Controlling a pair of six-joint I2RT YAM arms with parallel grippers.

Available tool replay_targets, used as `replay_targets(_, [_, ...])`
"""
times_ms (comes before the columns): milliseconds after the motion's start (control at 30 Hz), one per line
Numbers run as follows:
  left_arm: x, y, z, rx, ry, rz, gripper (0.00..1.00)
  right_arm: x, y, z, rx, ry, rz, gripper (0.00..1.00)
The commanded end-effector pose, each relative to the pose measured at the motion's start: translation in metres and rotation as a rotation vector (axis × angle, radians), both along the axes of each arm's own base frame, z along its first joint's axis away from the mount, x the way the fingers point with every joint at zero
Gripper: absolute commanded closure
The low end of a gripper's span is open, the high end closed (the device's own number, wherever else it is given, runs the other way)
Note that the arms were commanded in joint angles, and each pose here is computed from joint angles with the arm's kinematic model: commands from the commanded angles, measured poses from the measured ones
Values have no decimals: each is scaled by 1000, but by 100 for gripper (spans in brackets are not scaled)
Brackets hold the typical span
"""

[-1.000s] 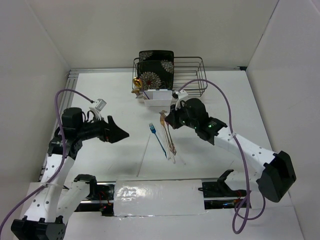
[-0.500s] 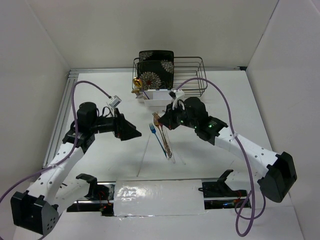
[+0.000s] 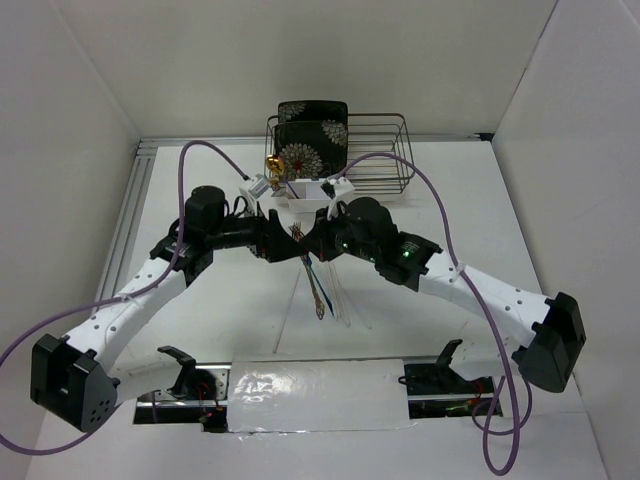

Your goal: Sort the eating utensils into containers

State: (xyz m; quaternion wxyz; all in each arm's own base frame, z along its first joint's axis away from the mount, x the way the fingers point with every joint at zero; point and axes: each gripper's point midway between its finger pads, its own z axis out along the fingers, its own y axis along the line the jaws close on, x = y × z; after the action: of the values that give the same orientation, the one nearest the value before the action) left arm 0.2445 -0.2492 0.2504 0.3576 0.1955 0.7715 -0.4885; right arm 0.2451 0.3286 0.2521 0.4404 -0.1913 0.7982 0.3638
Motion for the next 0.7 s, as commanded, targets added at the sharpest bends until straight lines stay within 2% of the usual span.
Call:
replay_targets(0, [13, -5, 26, -35, -68, 40, 11, 4, 3, 20, 8, -42, -52, 100])
replay_targets(267, [22, -8, 31, -28, -54, 63, 17, 3, 7, 16, -21, -54, -60, 100])
replay_targets(500, [24, -11, 22, -9, -24, 70, 38, 3, 4, 20, -22, -75, -73, 100])
replay_targets(667, [19, -11, 19, -9, -32, 48, 46, 8, -4, 13, -53, -60, -122, 100])
